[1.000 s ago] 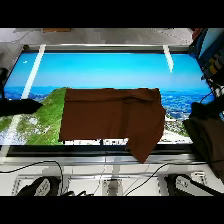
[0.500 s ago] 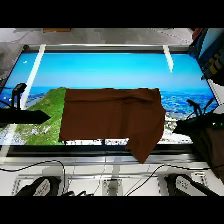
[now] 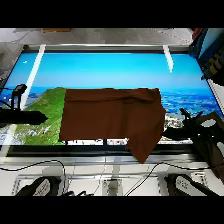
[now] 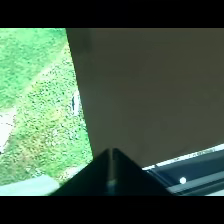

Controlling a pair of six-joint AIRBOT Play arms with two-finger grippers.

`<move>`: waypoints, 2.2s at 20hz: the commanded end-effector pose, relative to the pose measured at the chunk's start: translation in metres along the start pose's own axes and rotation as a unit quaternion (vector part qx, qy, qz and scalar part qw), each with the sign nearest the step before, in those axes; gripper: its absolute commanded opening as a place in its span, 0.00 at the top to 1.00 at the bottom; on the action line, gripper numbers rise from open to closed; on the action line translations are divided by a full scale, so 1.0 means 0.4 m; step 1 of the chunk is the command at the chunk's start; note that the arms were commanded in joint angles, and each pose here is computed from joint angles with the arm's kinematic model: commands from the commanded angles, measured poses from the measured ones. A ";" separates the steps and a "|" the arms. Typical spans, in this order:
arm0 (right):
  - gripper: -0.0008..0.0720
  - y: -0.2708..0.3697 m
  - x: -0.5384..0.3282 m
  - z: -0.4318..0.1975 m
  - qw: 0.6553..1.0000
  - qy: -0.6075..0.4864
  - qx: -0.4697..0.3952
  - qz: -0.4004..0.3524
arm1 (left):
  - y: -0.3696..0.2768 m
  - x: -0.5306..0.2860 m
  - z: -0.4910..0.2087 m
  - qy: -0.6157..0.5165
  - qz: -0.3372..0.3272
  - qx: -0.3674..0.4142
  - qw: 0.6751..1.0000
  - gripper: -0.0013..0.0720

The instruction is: Fold the clothes and pants, and hang the long-sleeved shirts on hangers.

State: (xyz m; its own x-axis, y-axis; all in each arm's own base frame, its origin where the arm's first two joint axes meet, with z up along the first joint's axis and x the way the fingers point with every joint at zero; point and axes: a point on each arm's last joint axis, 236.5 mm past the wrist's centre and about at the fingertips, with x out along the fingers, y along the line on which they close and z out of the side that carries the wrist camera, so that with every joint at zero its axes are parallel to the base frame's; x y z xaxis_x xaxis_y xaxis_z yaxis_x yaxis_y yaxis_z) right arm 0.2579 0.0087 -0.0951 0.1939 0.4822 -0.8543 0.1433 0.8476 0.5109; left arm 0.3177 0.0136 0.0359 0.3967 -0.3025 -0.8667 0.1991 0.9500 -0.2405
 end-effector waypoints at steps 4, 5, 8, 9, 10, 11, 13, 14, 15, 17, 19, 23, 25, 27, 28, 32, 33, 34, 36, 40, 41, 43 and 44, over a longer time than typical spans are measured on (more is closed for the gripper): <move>0.46 -0.044 0.009 0.059 0.996 -0.060 0.065 -0.028 | 0.016 0.000 0.016 -0.013 0.014 0.012 1.000 0.32; 0.47 -0.047 0.016 0.055 0.996 -0.055 0.068 -0.026 | 0.017 0.000 0.018 -0.015 0.015 0.012 1.000 0.32; 0.48 -0.035 0.058 0.019 0.996 -0.014 0.086 0.003 | 0.018 0.000 0.019 -0.016 0.015 0.012 1.000 0.32; 0.51 -0.023 0.070 0.006 0.997 0.002 0.078 0.019 | 0.022 0.000 0.020 -0.017 0.018 0.013 1.000 0.32; 0.55 -0.015 0.076 0.004 0.997 0.006 0.068 0.030 | 0.031 -0.001 0.025 -0.021 0.026 0.014 0.999 0.32; 0.57 -0.010 0.078 0.007 0.998 0.003 0.061 0.035 | 0.040 -0.001 0.031 -0.026 0.034 0.011 0.999 0.33; 0.65 -0.002 0.076 0.015 0.998 -0.003 0.056 0.042 | 0.052 0.007 0.037 -0.035 0.041 -0.001 0.999 0.33; 0.82 -0.001 0.076 0.014 0.997 -0.002 0.056 0.043 | 0.054 0.017 0.028 -0.028 0.038 -0.005 0.999 0.33; 0.88 0.000 0.076 0.012 0.997 -0.001 0.056 0.044 | 0.059 0.033 0.015 -0.016 0.036 -0.015 0.999 0.33; 0.92 0.001 0.076 0.012 0.997 0.000 0.056 0.044 | 0.081 0.072 -0.024 0.013 0.030 -0.050 0.998 0.33; 0.95 0.004 0.076 0.008 0.997 0.003 0.056 0.047 | 0.119 0.114 -0.075 0.044 0.022 -0.104 0.993 0.33; 0.97 0.006 0.076 0.006 0.997 0.005 0.056 0.048 | 0.122 0.176 -0.171 0.114 -0.058 -0.195 0.972 0.33; 0.97 0.005 0.076 0.007 0.997 0.004 0.056 0.047 | 0.095 0.203 -0.212 0.146 -0.101 -0.198 0.964 0.33; 0.97 0.005 0.076 0.007 0.997 0.004 0.056 0.047 | 0.086 0.232 -0.245 0.160 -0.112 -0.196 0.961 0.33; 0.97 0.005 0.076 0.007 0.997 0.004 0.056 0.047 | 0.080 0.244 -0.257 0.160 -0.117 -0.196 0.960 0.33; 0.97 0.004 0.076 0.008 0.997 0.003 0.056 0.047 | 0.038 0.268 -0.314 0.170 -0.144 -0.183 0.957 0.33; 0.97 0.004 0.076 0.008 0.997 0.003 0.056 0.047 | 0.038 0.278 -0.320 0.166 -0.141 -0.189 0.957 0.34; 0.97 0.005 0.076 0.007 0.997 0.004 0.056 0.048 | 0.036 0.287 -0.317 0.158 -0.141 -0.196 0.957 0.39; 0.97 0.006 0.075 0.007 0.997 0.004 0.056 0.048 | 0.029 0.293 -0.306 0.144 -0.148 -0.196 0.959 0.59; 0.97 0.015 0.074 0.004 0.997 0.007 0.058 0.056 | 0.024 0.295 -0.301 0.142 -0.151 -0.196 0.959 0.71; 0.97 0.018 0.074 0.005 0.997 0.007 0.060 0.058 | 0.017 0.297 -0.297 0.141 -0.154 -0.194 0.959 0.71; 0.97 0.034 0.072 0.004 0.995 0.009 0.064 0.072 | -0.010 0.304 -0.284 0.140 -0.163 -0.183 0.959 0.85; 0.97 0.043 0.068 0.004 0.995 0.008 0.065 0.078 | -0.029 0.307 -0.272 0.135 -0.174 -0.167 0.961 0.96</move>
State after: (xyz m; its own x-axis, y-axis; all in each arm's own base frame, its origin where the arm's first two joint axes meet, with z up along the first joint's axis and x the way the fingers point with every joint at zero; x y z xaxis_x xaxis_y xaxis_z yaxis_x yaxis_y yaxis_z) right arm 0.2653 0.0287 -0.1170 0.1994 0.5801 -0.7898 0.2340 0.7544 0.6132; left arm 0.2609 -0.0104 -0.1211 0.0963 -0.5879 -0.8032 -0.0837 0.7993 -0.5951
